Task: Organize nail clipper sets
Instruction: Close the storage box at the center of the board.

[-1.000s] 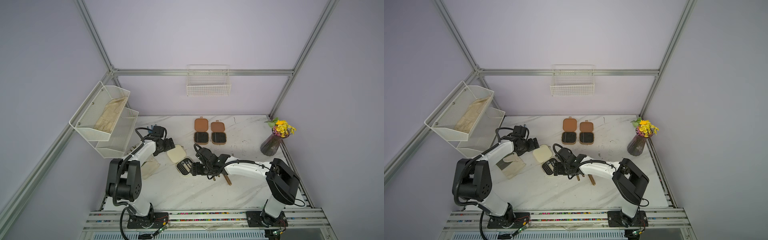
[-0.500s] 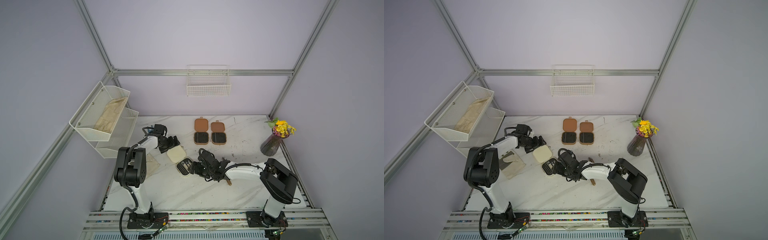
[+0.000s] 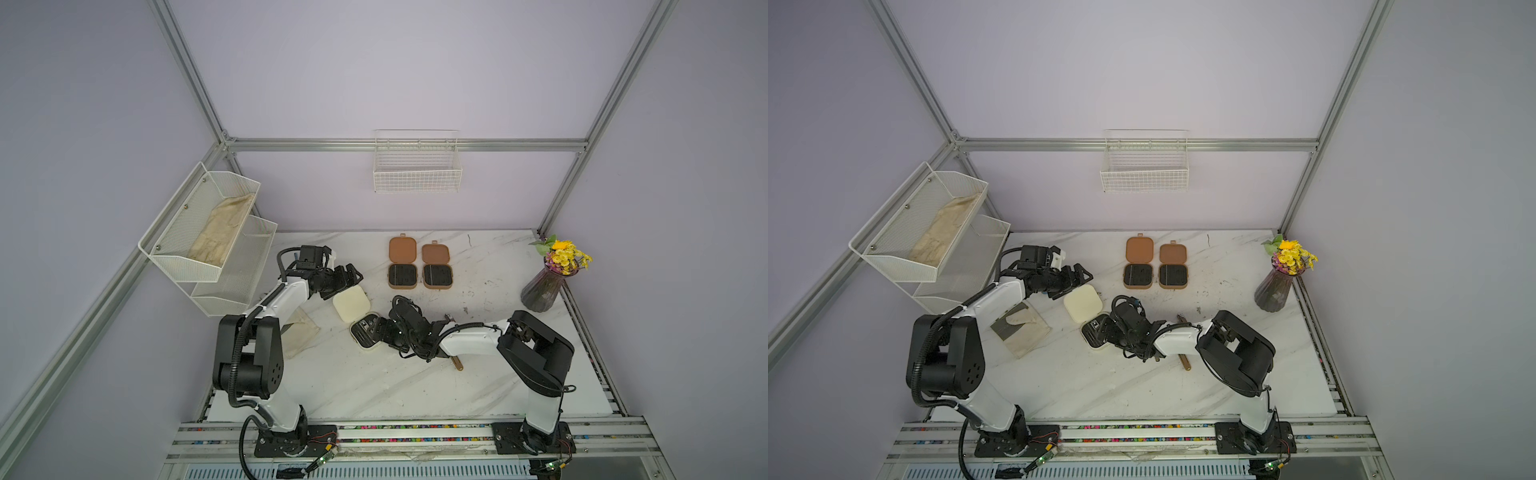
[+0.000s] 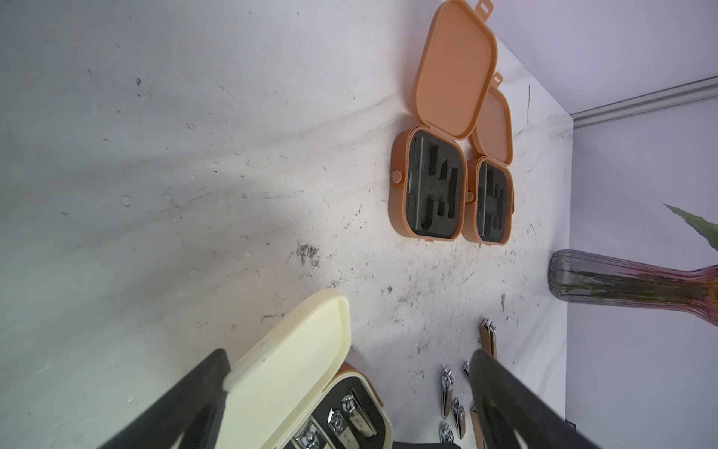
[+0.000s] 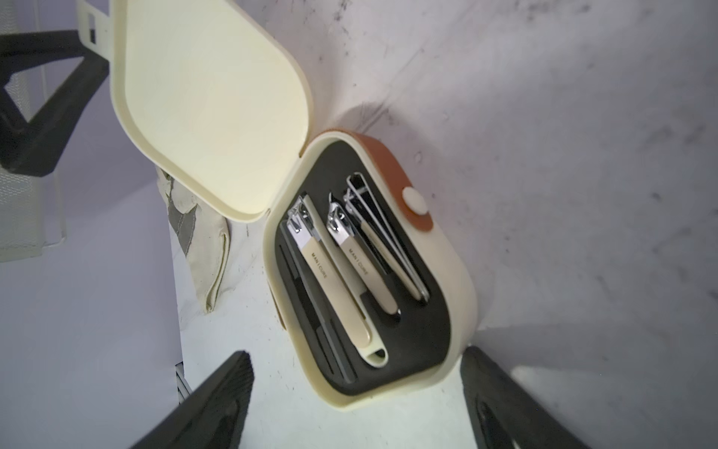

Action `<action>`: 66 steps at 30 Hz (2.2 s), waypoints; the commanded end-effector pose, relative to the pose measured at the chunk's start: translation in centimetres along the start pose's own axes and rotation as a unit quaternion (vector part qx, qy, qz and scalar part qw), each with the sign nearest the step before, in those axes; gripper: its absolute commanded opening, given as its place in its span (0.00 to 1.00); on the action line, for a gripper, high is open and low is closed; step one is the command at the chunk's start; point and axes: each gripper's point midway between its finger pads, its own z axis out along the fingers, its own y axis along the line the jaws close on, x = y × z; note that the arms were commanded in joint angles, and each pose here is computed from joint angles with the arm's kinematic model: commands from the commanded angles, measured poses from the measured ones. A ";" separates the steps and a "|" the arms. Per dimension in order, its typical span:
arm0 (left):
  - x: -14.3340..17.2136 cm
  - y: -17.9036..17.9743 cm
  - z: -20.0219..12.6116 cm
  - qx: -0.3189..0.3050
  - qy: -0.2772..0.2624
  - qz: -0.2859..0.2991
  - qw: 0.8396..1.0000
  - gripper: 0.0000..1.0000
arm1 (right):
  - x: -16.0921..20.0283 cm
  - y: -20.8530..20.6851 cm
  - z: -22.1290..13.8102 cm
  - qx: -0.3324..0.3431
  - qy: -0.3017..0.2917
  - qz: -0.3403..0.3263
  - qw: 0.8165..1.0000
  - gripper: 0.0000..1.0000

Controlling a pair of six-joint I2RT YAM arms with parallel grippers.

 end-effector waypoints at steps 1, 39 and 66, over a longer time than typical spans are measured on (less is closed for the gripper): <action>1.9 -1.2 -0.6 0.035 0.014 -0.005 0.999 0.95 | 0.1 -2.6 1.8 0.041 0.006 0.022 0.999 0.87; 5.5 2.3 -5.5 -0.132 -0.027 -0.033 0.990 0.90 | -8.4 -5.0 -1.1 0.128 -0.034 -0.089 0.987 0.79; 7.3 8.4 3.3 -0.222 0.056 -0.057 0.972 0.87 | -9.2 2.1 1.7 0.086 0.051 -0.183 0.978 0.36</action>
